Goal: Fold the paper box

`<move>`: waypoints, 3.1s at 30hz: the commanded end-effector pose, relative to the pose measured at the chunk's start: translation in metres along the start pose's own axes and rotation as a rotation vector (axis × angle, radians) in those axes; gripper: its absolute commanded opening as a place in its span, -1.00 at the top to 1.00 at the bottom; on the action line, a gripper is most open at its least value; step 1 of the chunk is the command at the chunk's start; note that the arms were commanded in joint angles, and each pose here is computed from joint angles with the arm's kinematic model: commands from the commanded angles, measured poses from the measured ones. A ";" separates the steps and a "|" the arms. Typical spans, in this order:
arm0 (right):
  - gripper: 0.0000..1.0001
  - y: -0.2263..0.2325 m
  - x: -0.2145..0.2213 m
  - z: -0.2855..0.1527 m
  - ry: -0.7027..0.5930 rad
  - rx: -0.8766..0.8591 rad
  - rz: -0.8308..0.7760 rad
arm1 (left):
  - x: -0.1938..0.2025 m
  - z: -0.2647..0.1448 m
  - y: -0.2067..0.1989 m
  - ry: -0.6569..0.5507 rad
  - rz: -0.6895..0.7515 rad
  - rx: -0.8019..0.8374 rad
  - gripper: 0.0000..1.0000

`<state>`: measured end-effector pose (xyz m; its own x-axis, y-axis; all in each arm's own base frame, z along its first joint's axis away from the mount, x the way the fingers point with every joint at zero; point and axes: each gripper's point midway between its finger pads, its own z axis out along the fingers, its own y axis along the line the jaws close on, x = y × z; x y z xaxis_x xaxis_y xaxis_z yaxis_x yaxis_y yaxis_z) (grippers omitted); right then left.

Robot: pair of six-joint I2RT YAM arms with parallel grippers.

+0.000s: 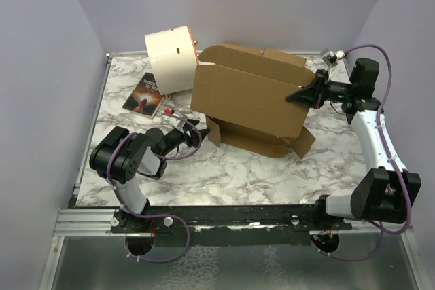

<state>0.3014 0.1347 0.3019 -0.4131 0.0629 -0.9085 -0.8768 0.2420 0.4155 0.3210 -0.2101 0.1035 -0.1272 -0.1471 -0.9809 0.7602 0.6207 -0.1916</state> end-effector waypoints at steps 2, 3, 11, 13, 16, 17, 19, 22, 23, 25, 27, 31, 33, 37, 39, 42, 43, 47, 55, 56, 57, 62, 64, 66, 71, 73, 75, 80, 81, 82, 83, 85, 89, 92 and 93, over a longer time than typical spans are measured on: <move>0.98 0.003 0.002 0.001 0.001 -0.025 -0.012 | -0.057 0.008 -0.004 -0.223 0.182 -0.013 -0.23; 0.98 0.003 0.002 0.001 0.001 -0.024 -0.013 | -0.058 0.008 -0.004 -0.225 0.187 -0.019 -0.23; 0.98 0.002 0.003 0.001 0.002 -0.027 -0.003 | -0.063 0.015 -0.003 -0.248 0.265 -0.064 -0.27; 0.98 0.002 0.003 0.001 0.002 -0.028 0.001 | -0.064 0.017 -0.003 -0.250 0.282 -0.068 -0.28; 0.98 0.002 0.003 0.001 0.003 -0.030 0.003 | -0.063 0.021 -0.002 -0.249 0.289 -0.071 -0.30; 0.98 0.002 0.003 0.001 0.003 -0.032 0.003 | -0.061 0.022 -0.001 -0.247 0.289 -0.075 -0.30; 0.98 0.002 0.003 0.001 0.003 -0.033 0.003 | -0.062 0.024 0.001 -0.251 0.292 -0.083 -0.30; 0.98 0.002 0.003 0.001 0.003 -0.035 0.006 | -0.063 0.027 0.003 -0.255 0.292 -0.098 -0.30; 0.98 0.002 0.003 0.001 0.003 -0.037 0.008 | -0.063 0.027 0.004 -0.256 0.292 -0.102 -0.30; 0.98 0.003 0.003 0.001 0.004 -0.041 0.009 | -0.063 0.030 0.006 -0.257 0.291 -0.107 -0.30; 0.98 0.002 0.004 0.001 0.004 -0.041 0.013 | -0.062 0.032 0.007 -0.258 0.289 -0.112 -0.29; 0.98 0.003 0.003 0.001 0.004 -0.044 0.013 | -0.061 0.036 0.007 -0.257 0.283 -0.116 -0.21; 0.98 0.003 0.003 0.001 0.004 -0.047 0.016 | -0.061 0.037 0.009 -0.259 0.278 -0.123 -0.13; 0.98 0.003 0.003 0.001 0.005 -0.051 0.016 | -0.060 0.038 0.007 -0.259 0.263 -0.118 0.09; 0.98 0.003 0.004 0.001 0.005 -0.052 0.019 | -0.060 0.039 0.007 -0.260 0.257 -0.116 0.22; 0.98 0.003 0.003 0.001 0.005 -0.054 0.021 | -0.059 0.040 0.006 -0.259 0.250 -0.110 0.27; 0.98 0.004 0.003 0.001 0.005 -0.055 0.022 | -0.059 0.040 0.005 -0.259 0.249 -0.108 0.27; 0.98 0.004 0.003 0.001 0.005 -0.059 0.025 | -0.061 0.042 0.005 -0.264 0.251 -0.105 0.09; 0.98 0.005 0.000 0.001 0.005 -0.074 0.052 | -0.061 0.044 0.005 -0.265 0.266 -0.104 -0.24; 0.98 0.006 0.000 0.001 0.005 -0.075 0.059 | -0.062 0.044 0.004 -0.266 0.268 -0.102 -0.25; 0.98 0.006 -0.001 0.001 0.005 -0.075 0.063 | -0.062 0.044 0.004 -0.267 0.270 -0.101 -0.25; 0.98 -0.002 -0.005 0.002 -0.002 -0.035 0.081 | -0.065 0.046 0.002 -0.277 0.272 -0.088 -0.26; 0.98 -0.009 -0.005 0.003 -0.006 -0.001 0.096 | -0.067 0.048 0.002 -0.281 0.268 -0.082 -0.25; 0.98 -0.017 -0.005 0.003 -0.007 0.032 0.114 | -0.069 0.050 0.002 -0.289 0.263 -0.080 -0.25; 0.98 -0.033 -0.003 0.003 -0.010 0.096 0.148 | -0.073 0.055 0.005 -0.303 0.234 -0.089 -0.25; 0.98 -0.037 -0.005 0.002 -0.015 0.113 0.159 | -0.072 0.056 0.005 -0.303 0.224 -0.090 -0.25; 0.98 -0.041 -0.007 0.000 -0.023 0.131 0.176 | -0.072 0.058 0.006 -0.305 0.216 -0.092 -0.25; 0.98 -0.054 -0.013 -0.005 -0.046 0.161 0.234 | -0.076 0.064 0.009 -0.319 0.208 -0.091 -0.23; 0.98 -0.057 -0.014 -0.006 -0.050 0.166 0.247 | -0.077 0.065 0.009 -0.323 0.207 -0.091 -0.23; 0.98 -0.059 -0.014 -0.006 -0.054 0.170 0.261 | -0.078 0.067 0.010 -0.327 0.206 -0.094 -0.22; 0.98 -0.061 -0.014 -0.006 -0.058 0.171 0.275 | -0.080 0.068 0.011 -0.332 0.205 -0.096 -0.22; 0.98 -0.064 -0.016 -0.007 -0.067 0.168 0.304 | -0.080 0.071 0.013 -0.336 0.200 -0.100 -0.22; 0.98 -0.072 -0.018 -0.006 -0.076 0.158 0.347 | -0.078 0.078 0.016 -0.338 0.190 -0.096 -0.22; 0.98 -0.079 -0.018 -0.006 -0.078 0.159 0.384 | -0.078 0.083 0.018 -0.342 0.185 -0.089 -0.23; 0.98 -0.081 -0.017 -0.006 -0.077 0.156 0.397 | -0.079 0.085 0.018 -0.345 0.185 -0.087 -0.24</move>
<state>0.3639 0.1118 0.2791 -0.6717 0.2265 -0.7053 -0.6280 0.3309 0.7044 0.3953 -0.2511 0.1204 0.0340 -0.1444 -0.9889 0.6835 0.7253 -0.0824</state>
